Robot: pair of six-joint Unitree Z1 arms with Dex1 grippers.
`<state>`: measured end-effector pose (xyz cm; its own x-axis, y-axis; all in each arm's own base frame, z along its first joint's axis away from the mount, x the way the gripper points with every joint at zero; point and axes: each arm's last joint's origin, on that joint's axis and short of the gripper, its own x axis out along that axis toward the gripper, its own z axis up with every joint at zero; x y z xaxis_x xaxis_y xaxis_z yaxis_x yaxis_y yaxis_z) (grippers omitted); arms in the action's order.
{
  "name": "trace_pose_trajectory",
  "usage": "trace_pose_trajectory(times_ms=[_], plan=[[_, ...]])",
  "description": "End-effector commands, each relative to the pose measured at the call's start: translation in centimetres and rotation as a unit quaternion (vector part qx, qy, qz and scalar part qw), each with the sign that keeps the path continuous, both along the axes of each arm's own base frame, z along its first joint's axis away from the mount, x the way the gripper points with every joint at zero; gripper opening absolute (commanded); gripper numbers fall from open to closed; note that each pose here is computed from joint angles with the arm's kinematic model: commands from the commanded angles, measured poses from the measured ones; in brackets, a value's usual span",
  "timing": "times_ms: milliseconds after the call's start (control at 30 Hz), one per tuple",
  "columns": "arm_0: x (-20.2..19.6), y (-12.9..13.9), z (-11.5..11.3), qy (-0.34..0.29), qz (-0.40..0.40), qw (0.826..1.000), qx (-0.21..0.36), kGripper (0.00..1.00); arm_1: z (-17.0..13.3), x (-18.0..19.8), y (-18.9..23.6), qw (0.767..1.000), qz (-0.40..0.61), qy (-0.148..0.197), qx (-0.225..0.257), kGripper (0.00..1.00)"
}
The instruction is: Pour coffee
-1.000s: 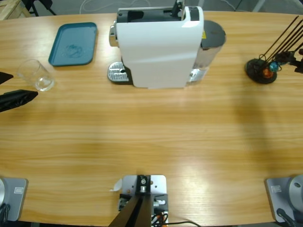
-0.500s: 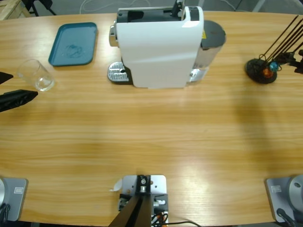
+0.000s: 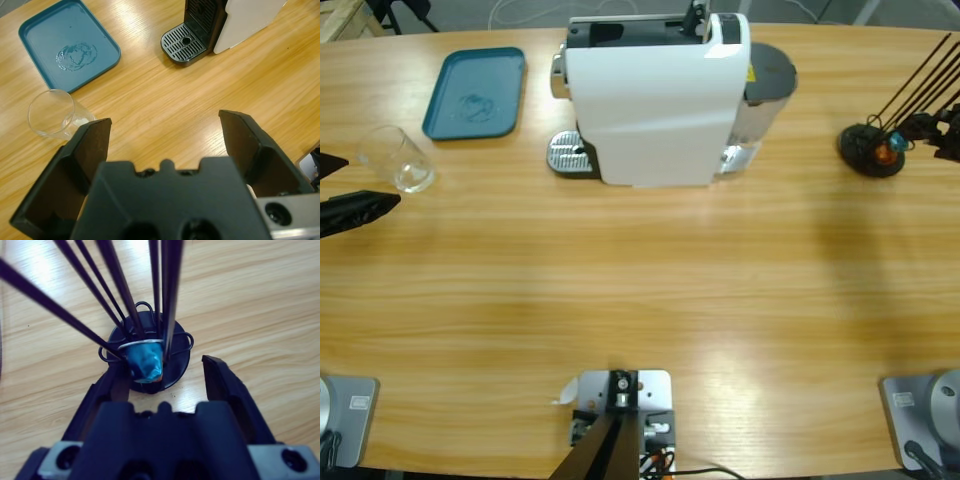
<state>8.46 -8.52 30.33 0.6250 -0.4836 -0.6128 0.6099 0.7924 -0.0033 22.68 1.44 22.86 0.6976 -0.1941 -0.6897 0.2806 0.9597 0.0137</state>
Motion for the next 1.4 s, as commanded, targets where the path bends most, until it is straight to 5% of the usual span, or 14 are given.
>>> trace_pose_trajectory(times_ms=[33,267,333,400,1000,1400], plan=[[-0.5,0.6,-0.9,0.000,0.007,1.000,0.000,0.927,-0.2,-0.9,0.0,1.000,0.015,-0.007,-0.008,0.496],[-0.5,0.6,-0.9,0.000,0.007,1.000,0.001,0.927,-0.3,-1.0,0.1,1.000,0.024,-0.006,-0.014,0.210],[-0.5,0.6,-0.9,0.000,0.007,1.000,0.001,0.927,-0.3,-1.0,0.1,1.000,0.026,-0.005,-0.015,0.199],[-0.5,0.5,-0.9,0.000,0.007,1.000,0.001,0.927,-0.3,-1.1,0.1,1.000,0.027,-0.005,-0.016,0.050],[-0.4,0.5,-0.9,0.000,0.007,1.000,0.001,0.927,1.6,-3.2,0.7,0.997,0.042,-0.050,-0.031,0.048],[-0.4,0.4,-0.8,-0.005,0.004,1.000,-0.007,0.996,5.9,-4.4,1.0,0.992,0.067,-0.078,-0.067,0.052]])
